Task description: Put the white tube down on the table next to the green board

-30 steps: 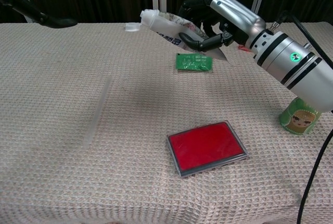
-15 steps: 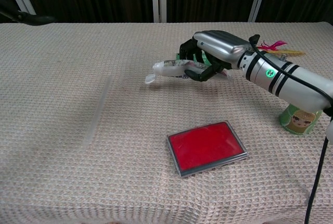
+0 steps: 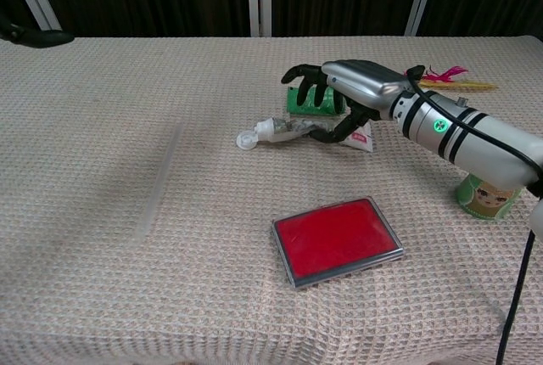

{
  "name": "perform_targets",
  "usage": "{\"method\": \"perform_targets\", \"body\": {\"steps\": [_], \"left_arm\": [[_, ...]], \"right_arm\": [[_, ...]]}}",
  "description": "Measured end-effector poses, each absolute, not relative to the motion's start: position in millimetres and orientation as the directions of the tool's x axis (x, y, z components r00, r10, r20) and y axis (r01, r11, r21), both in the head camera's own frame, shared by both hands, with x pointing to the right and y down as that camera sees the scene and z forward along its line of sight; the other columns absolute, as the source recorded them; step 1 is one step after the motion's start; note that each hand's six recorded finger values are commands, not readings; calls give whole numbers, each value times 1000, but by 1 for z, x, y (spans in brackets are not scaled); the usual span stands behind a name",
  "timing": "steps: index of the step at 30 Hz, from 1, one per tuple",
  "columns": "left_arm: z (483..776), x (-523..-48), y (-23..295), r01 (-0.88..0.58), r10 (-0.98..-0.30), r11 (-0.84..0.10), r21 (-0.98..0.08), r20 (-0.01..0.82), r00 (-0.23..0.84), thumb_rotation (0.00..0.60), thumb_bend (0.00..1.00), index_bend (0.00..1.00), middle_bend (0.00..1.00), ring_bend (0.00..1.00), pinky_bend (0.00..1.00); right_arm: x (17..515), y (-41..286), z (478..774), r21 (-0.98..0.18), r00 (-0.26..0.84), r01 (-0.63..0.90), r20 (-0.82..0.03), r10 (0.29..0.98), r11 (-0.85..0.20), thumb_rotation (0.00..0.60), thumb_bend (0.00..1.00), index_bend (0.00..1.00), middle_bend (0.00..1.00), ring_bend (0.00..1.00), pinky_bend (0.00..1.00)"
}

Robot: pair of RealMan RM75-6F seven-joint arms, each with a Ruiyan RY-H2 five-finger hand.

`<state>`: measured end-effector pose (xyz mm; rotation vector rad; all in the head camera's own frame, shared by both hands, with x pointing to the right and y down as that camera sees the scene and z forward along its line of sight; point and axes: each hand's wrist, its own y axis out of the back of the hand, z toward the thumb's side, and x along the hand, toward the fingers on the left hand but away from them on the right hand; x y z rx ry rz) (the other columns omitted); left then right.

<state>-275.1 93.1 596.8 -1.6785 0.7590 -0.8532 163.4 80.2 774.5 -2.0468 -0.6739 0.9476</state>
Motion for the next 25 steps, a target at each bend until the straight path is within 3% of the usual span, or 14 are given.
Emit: {"method": "perform_targets", "body": {"steps": [7, 13, 20, 25], "left_arm": [[595, -308, 92, -34, -865, -258, -965, 215, 454, 600, 221, 388, 201, 121, 164], [591, -363, 99, -37, -915, -313, -949, 290, 281, 600, 221, 388, 215, 121, 163], [580, -421, 132, -96, -943, -328, -940, 319, 99, 600, 218, 367, 244, 122, 163], [572, -445, 166, -97, -947, -319, -943, 319, 16, 600, 214, 355, 244, 122, 163]], "right_arm": [[209, 72, 739, -840, 550, 156, -363, 752, -520, 600, 226, 10, 233, 243, 410], [289, 73, 678, -878, 446, 144, -354, 822, -456, 600, 245, 92, 274, 243, 392], [406, 124, 594, -913, 209, 114, -363, 908, -391, 600, 273, 114, 289, 241, 388], [448, 173, 565, -914, 88, 166, -360, 929, -370, 600, 281, 122, 289, 237, 383]]}}
